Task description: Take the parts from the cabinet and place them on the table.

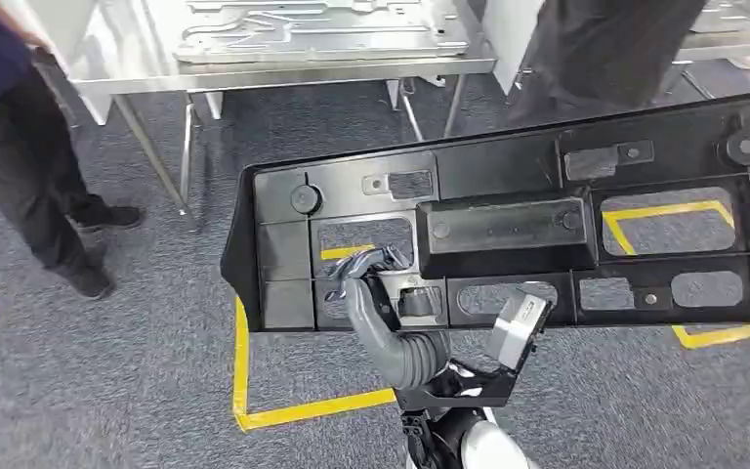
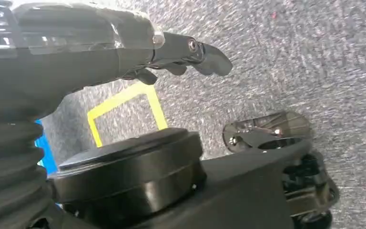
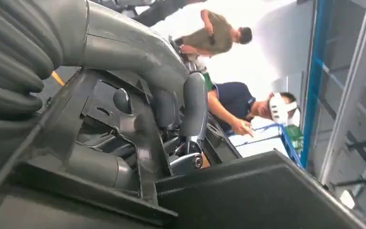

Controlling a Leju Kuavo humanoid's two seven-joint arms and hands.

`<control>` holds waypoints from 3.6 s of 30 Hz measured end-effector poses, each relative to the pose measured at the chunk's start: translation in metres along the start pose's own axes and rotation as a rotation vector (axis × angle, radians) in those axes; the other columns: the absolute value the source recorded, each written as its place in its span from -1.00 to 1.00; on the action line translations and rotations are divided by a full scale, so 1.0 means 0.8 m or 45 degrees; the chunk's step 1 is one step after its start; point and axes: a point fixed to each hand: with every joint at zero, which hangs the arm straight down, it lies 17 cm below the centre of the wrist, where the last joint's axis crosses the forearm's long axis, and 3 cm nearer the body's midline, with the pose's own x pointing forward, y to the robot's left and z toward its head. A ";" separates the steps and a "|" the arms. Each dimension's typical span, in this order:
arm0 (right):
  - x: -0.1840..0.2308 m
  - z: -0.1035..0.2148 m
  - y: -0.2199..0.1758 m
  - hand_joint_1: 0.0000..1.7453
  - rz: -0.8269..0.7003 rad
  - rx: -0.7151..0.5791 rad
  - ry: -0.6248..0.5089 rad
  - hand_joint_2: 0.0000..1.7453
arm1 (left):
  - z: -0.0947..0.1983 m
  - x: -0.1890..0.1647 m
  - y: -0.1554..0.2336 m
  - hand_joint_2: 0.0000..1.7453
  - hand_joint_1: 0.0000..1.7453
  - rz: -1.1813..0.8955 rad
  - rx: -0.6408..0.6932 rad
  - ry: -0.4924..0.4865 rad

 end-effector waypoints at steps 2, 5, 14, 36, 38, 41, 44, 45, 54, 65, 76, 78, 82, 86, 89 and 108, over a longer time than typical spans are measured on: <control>0.000 0.000 0.000 1.00 0.005 0.001 -0.001 1.00 | 0.000 0.000 -0.001 1.00 -1.00 0.004 -0.005 -0.001; 0.001 -0.001 0.000 1.00 0.008 0.001 -0.007 1.00 | 0.002 0.004 -0.010 1.00 -1.00 0.017 -0.025 -0.014; -0.001 -0.001 -0.002 1.00 -0.021 -0.007 0.013 1.00 | 0.007 0.003 -0.030 1.00 -1.00 0.269 -0.114 0.001; -0.011 0.006 -0.007 1.00 0.001 -0.012 0.057 1.00 | 0.006 0.013 -0.022 1.00 -1.00 0.761 -0.129 0.010; -0.012 0.006 -0.007 1.00 0.001 -0.012 0.057 1.00 | 0.007 0.008 -0.023 1.00 -1.00 0.764 -0.128 0.016; -0.013 0.006 -0.007 1.00 0.005 -0.009 0.060 1.00 | 0.007 0.005 -0.024 1.00 -1.00 0.777 -0.126 0.021; -0.006 0.002 -0.005 1.00 0.003 -0.001 0.040 1.00 | 0.007 0.009 -0.023 1.00 -1.00 0.782 -0.126 0.014; -0.006 0.001 -0.005 1.00 0.005 0.001 0.040 1.00 | 0.008 0.007 -0.025 1.00 -1.00 0.783 -0.128 0.018; -0.014 0.007 -0.009 1.00 0.018 0.003 0.061 1.00 | 0.009 -0.004 -0.031 1.00 -1.00 0.748 -0.125 0.032; -0.027 -0.004 0.042 1.00 0.112 0.169 0.093 1.00 | 0.007 0.019 -0.029 1.00 -1.00 0.714 -0.112 0.004; -0.040 -0.005 0.053 1.00 0.063 0.183 0.119 1.00 | 0.005 0.015 -0.019 1.00 -1.00 0.710 -0.087 0.023; -0.042 -0.004 0.052 1.00 0.050 0.179 0.127 1.00 | 0.005 0.018 -0.021 1.00 -1.00 0.717 -0.092 0.022; -0.051 0.001 0.046 1.00 0.052 0.162 0.142 1.00 | 0.005 0.018 -0.021 1.00 -1.00 0.763 -0.097 0.030; -0.048 0.000 0.038 1.00 0.084 0.130 0.120 1.00 | 0.006 0.020 -0.027 1.00 -1.00 0.801 -0.117 0.030; -0.048 0.002 0.026 1.00 0.089 0.085 0.125 1.00 | 0.007 0.019 -0.030 1.00 -1.00 0.805 -0.129 0.037; 0.047 0.007 -0.133 1.00 0.198 -0.339 -0.059 1.00 | -0.002 -0.003 0.025 1.00 -1.00 0.932 -0.024 0.035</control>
